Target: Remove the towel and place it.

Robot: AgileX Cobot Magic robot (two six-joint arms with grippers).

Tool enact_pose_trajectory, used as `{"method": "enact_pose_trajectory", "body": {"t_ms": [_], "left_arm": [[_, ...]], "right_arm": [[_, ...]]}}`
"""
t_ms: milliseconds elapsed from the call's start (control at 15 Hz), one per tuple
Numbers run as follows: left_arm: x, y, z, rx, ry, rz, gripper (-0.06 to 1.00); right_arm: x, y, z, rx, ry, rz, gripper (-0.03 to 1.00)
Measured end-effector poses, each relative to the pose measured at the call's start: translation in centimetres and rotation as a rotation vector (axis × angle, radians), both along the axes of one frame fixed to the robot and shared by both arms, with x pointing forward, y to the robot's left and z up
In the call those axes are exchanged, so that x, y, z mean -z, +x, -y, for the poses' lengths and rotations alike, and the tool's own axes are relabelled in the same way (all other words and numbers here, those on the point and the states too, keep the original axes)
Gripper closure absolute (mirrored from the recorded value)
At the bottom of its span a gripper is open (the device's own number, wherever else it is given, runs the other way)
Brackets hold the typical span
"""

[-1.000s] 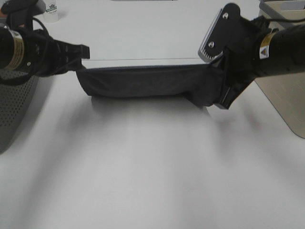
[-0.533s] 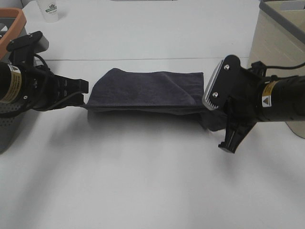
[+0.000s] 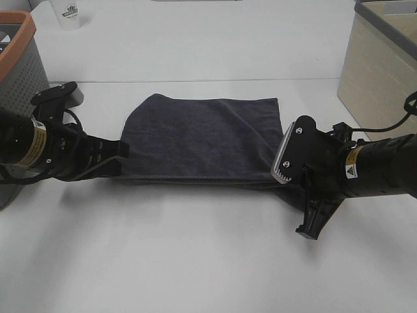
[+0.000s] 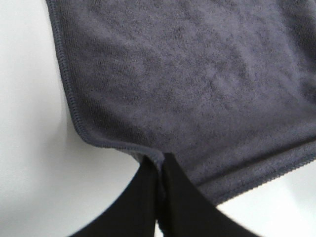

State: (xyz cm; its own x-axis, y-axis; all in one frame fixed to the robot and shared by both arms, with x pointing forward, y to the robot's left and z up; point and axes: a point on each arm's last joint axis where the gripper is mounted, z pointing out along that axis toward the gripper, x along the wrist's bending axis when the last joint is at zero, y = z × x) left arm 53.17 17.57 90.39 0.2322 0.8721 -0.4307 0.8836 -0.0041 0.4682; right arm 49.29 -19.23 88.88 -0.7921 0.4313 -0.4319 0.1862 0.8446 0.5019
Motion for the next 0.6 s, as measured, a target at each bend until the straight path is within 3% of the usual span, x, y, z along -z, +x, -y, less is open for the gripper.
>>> {"method": "enact_pose_trajectory", "body": {"t_ms": [67,133,200,267,400,600], "left_arm": [[0.1,0.1,-0.1,0.005,0.020,0.011,0.88],[0.2,0.3,-0.8,-0.011,0.052,0.024,0.74],[0.3,0.4,-0.9,0.002,0.053,0.028,0.40],[0.2,0.3,-0.8,0.012,0.044,0.025,0.26],[-0.1,0.5,-0.4,0.033,0.013,0.029,0.17],[-1.0,1.2,0.0,0.046,-0.021,0.049,0.16]], "right_arm": [[0.1,0.0,0.2,0.013,-0.004,-0.013,0.90],[0.4,-0.2,0.7,0.037,-0.017,-0.039,0.81],[0.5,-0.3,0.9,0.041,-0.027,-0.052,0.57],[0.5,-0.3,0.9,0.044,-0.025,-0.052,0.47],[0.2,-0.3,0.9,0.055,-0.017,-0.048,0.34],[-2.0,-0.5,1.1,0.060,-0.002,0.013,0.29]]}}
